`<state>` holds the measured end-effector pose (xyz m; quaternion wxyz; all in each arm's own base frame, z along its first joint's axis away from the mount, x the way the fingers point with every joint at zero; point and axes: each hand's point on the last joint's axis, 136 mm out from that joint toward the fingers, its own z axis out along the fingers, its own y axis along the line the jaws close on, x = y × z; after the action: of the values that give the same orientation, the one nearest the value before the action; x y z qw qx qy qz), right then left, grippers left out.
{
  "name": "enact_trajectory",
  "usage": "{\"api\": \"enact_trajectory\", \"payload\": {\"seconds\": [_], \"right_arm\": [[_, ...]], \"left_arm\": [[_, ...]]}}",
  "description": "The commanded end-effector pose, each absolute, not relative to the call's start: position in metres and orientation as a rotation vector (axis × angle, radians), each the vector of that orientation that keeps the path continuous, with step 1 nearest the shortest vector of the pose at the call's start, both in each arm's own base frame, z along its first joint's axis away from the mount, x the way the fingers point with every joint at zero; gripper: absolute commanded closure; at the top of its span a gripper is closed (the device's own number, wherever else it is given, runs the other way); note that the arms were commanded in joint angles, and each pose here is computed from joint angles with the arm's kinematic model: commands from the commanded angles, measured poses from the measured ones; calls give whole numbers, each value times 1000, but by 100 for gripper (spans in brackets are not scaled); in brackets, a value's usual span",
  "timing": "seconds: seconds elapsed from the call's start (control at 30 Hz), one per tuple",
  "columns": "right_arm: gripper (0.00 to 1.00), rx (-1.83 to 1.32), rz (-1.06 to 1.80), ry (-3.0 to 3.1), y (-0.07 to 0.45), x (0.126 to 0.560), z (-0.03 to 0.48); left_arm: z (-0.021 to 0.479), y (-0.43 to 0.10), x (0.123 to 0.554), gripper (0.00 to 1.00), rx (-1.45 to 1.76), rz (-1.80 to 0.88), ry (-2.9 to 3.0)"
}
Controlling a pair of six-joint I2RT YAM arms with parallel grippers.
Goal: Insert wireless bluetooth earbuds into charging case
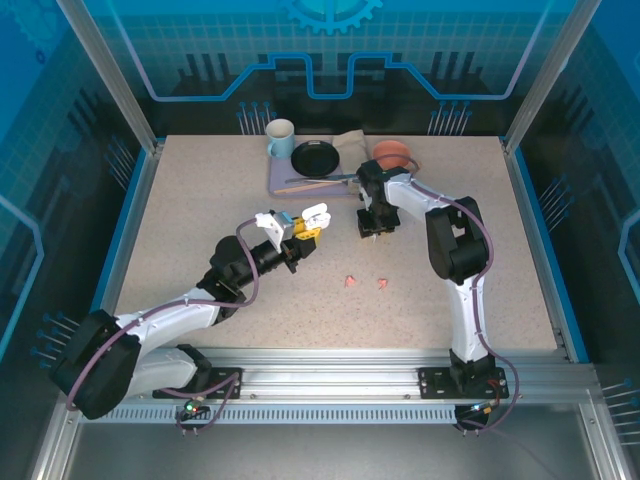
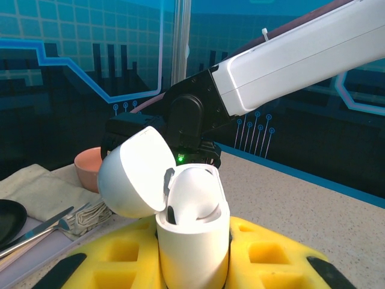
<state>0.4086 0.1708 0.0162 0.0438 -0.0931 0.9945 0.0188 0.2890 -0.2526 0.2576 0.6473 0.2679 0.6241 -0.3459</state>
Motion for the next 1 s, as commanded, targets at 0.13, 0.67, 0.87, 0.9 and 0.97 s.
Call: {"api": "enact_trajectory", "payload": {"seconds": [0.13, 0.67, 0.87, 0.9, 0.97], "right_arm": [[67, -253, 69, 3060, 169, 404, 21], [74, -235, 63, 2961, 171, 412, 59], [75, -223, 84, 2939, 172, 411, 64], [75, -220, 85, 2936, 172, 410, 64], [75, -214, 91, 2929, 172, 410, 63]], "left_arm": [[273, -256, 286, 100, 619, -809, 1357], [273, -256, 288, 100, 615, -805, 1362], [270, -254, 289, 100, 602, -796, 1369], [268, -254, 289, 100, 602, -795, 1373], [266, -253, 290, 100, 596, -792, 1379]]}}
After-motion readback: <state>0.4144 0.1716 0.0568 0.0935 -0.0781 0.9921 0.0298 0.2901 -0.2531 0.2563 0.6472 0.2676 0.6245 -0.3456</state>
